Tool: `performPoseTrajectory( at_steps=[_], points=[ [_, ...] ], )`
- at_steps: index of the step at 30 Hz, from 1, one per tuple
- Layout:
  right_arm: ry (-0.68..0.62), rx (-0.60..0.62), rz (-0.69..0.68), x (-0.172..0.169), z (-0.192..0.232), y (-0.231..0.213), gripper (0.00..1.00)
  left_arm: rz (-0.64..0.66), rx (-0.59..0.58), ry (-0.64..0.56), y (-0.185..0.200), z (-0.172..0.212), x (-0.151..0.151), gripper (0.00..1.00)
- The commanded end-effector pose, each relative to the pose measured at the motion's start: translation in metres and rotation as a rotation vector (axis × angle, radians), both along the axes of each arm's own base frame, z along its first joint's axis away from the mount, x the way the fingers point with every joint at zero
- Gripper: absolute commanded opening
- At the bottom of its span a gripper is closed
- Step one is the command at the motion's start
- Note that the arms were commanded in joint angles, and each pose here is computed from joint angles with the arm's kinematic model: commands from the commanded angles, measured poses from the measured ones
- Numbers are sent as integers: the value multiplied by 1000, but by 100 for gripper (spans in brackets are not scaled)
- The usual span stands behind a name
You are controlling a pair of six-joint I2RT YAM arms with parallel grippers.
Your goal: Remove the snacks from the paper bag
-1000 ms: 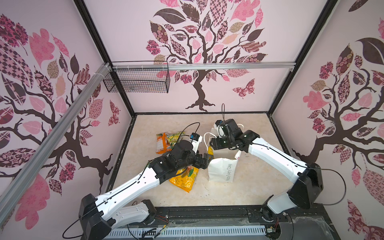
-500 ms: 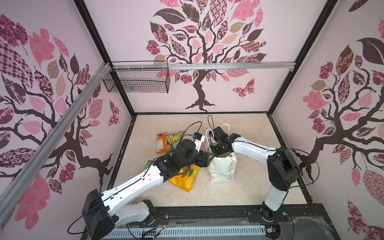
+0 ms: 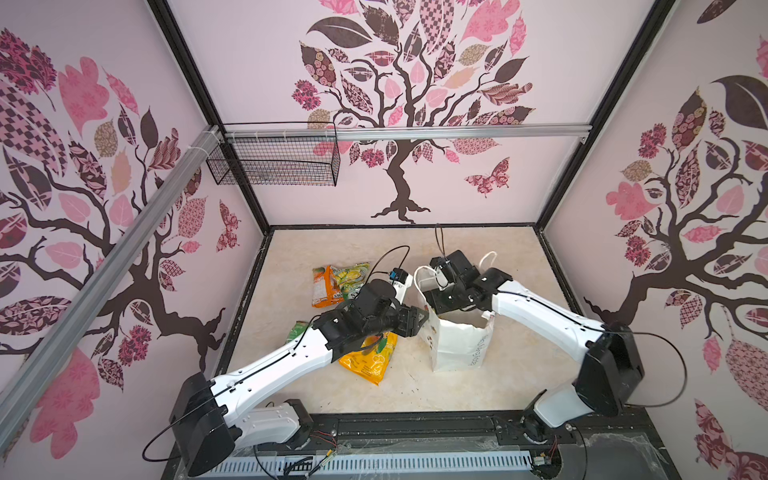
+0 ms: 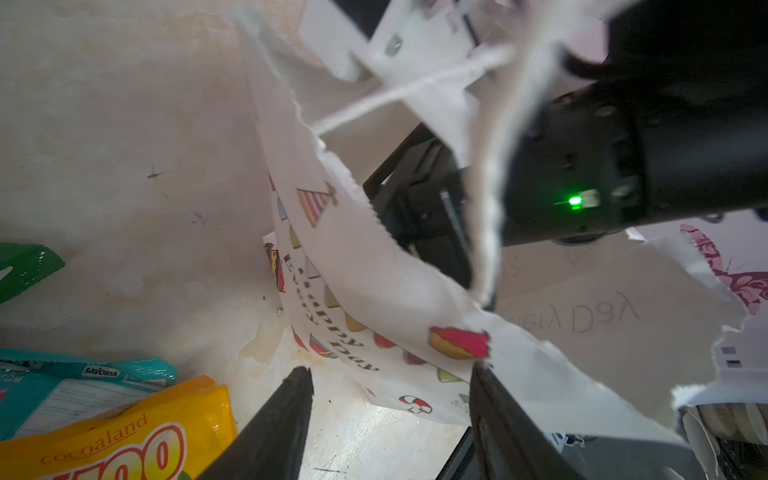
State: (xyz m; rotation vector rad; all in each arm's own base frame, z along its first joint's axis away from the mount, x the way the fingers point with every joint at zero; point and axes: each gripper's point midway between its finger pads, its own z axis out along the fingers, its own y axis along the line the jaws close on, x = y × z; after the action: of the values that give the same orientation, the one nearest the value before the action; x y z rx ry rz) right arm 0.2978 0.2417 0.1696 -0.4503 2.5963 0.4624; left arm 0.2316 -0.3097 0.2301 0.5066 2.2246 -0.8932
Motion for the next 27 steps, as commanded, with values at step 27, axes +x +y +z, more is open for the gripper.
performPoseTrajectory(
  at_steps=[27],
  points=[
    [272,-254,42,-54,-83,-29,100,-11,-68,-167,6,36,2,67]
  ],
)
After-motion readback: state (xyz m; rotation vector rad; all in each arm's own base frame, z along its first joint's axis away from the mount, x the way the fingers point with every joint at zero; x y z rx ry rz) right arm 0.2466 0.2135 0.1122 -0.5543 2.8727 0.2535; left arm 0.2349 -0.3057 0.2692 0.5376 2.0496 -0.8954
